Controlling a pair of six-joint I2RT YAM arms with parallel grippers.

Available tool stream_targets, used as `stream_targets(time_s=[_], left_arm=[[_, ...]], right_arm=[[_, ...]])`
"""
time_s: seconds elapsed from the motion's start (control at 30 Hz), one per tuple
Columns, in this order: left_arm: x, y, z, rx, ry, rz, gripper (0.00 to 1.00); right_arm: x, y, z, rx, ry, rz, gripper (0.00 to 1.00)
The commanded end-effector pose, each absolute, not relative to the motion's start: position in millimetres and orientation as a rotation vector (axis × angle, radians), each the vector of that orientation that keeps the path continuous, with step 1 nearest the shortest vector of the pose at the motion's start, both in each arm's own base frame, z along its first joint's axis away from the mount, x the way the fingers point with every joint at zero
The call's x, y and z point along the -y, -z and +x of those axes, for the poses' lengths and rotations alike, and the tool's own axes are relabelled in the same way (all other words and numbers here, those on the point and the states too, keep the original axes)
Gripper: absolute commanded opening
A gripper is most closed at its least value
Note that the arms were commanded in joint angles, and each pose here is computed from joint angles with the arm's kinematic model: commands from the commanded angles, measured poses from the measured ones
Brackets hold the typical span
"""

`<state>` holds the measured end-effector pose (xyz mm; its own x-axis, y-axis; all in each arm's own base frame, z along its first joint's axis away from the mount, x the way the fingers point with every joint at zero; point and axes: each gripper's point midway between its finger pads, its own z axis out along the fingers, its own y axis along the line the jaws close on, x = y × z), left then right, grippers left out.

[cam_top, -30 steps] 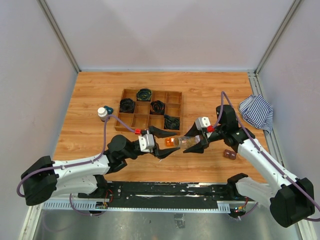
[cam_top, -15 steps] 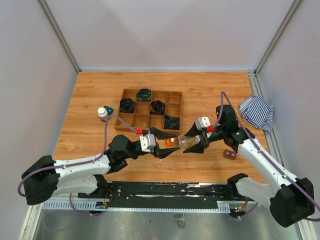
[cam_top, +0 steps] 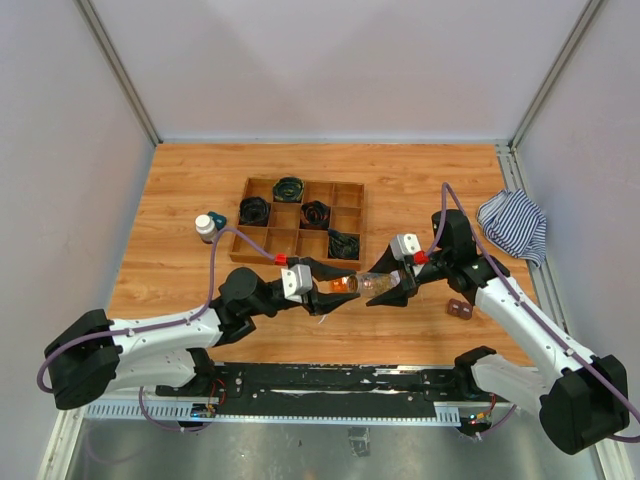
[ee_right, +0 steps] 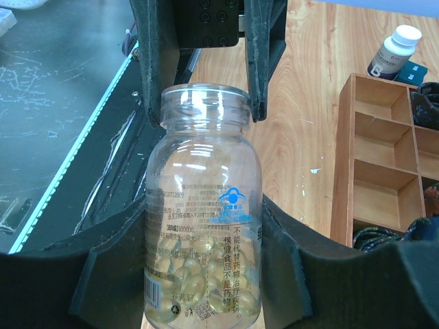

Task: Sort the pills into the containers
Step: Unscrew the lid of the pill bottle.

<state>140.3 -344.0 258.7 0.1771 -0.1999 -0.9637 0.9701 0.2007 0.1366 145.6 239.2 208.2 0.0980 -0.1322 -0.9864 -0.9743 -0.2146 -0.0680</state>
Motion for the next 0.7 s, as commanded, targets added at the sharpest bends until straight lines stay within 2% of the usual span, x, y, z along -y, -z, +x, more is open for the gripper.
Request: stream_targets(time_s=[0.0,0.2,0.43,0.47,0.57,0.67], left_arm=[[345.3,-273.5,141.9,-1.096,1.153,0.897,0.01],[347.4,-279.6,151.7,-1.356,1.341,0.557,0.0],[349.2,-273.0,167.6,-1.563,1.247,0.266,0.02],[348.4,-272.0,170.6,-1.58,1.237,0.239,0.09],[349.2,-274.7,170.0,-1.577,1.238,0.246,0.46],[348.3,-281.7,169.1,-1.547,1.225,0.28,0.74]], right_arm=[[-241.8,-215.7,142.6,-1.1,-1.234,-1.525,0.01],[-241.9,-215.3,144.0,-1.107,-1.228,-1.524,0.01],[-241.9,-214.7,144.2,-1.111,-1.228,-1.523,0.01],[-241.9,-215.5,144.3,-1.108,-1.226,-1.523,0.01],[-241.7,-215.7,143.8,-1.108,-1.226,-1.523,0.0],[-241.8,-215.5,143.6,-1.108,-1.23,-1.523,0.01]])
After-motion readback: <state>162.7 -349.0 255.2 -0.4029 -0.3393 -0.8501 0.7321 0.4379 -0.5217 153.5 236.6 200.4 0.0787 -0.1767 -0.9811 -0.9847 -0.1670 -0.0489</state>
